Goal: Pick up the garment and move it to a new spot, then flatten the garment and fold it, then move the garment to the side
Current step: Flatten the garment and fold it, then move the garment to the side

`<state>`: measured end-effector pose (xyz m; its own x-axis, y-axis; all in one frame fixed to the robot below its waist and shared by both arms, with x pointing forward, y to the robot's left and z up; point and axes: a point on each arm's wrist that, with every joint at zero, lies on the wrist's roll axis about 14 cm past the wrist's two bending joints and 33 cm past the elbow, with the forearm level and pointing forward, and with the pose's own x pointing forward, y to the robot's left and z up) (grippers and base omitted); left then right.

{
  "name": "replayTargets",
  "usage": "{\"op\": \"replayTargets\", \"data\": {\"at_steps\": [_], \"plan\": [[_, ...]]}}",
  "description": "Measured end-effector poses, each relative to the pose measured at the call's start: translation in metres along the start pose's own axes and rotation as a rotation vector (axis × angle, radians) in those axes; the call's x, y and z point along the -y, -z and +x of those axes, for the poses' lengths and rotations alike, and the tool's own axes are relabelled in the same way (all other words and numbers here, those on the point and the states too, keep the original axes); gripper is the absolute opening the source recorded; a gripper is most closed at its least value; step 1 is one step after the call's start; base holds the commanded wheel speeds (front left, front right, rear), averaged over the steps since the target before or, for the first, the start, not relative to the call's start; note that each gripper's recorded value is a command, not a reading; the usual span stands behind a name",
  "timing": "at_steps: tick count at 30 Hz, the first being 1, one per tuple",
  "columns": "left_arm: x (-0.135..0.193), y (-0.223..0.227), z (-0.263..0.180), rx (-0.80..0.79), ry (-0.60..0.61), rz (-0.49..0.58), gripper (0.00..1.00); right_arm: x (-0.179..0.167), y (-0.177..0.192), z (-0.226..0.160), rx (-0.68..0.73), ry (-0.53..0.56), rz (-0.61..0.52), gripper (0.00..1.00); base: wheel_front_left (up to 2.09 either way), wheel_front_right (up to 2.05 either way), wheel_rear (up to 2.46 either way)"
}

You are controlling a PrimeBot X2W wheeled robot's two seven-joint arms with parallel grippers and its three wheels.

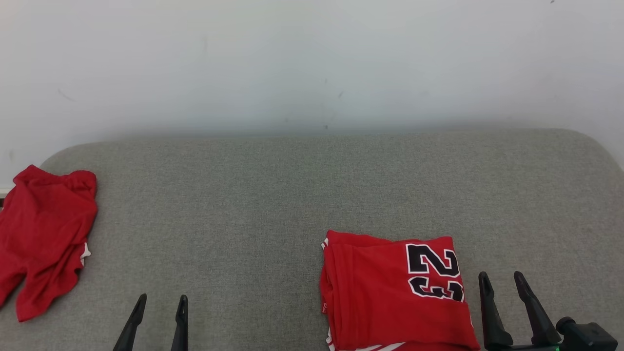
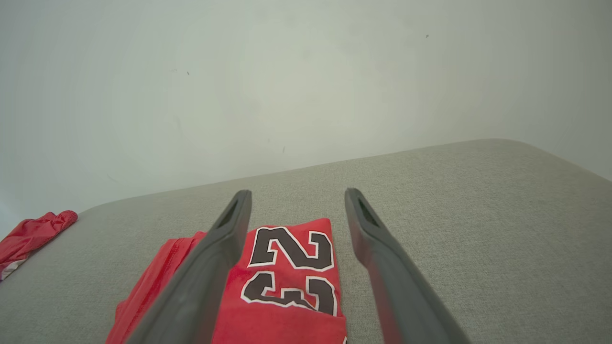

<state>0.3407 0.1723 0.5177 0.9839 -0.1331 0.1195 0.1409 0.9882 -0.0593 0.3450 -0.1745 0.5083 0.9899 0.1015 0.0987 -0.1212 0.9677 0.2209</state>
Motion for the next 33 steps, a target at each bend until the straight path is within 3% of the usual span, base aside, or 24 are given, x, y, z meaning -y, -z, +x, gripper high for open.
{"op": "replayTargets", "data": {"at_steps": [8, 18, 33], "plan": [[-0.002, 0.002, 0.0, -0.005, -0.01, -0.001, 1.0, -0.003, 0.008, 0.0, -0.027, -0.016, -0.005, 1.0, 0.0, 0.0, 0.0], [-0.003, 0.009, 0.001, -0.025, -0.027, -0.009, 1.0, 0.008, 0.017, 0.035, -0.119, -0.037, -0.073, 1.0, 0.0, 0.0, 0.0], [-0.014, 0.027, 0.009, -0.079, -0.064, -0.019, 1.0, 0.024, 0.105, 0.048, -0.465, -0.038, -0.131, 1.0, 0.0, 0.0, 0.0]]}}
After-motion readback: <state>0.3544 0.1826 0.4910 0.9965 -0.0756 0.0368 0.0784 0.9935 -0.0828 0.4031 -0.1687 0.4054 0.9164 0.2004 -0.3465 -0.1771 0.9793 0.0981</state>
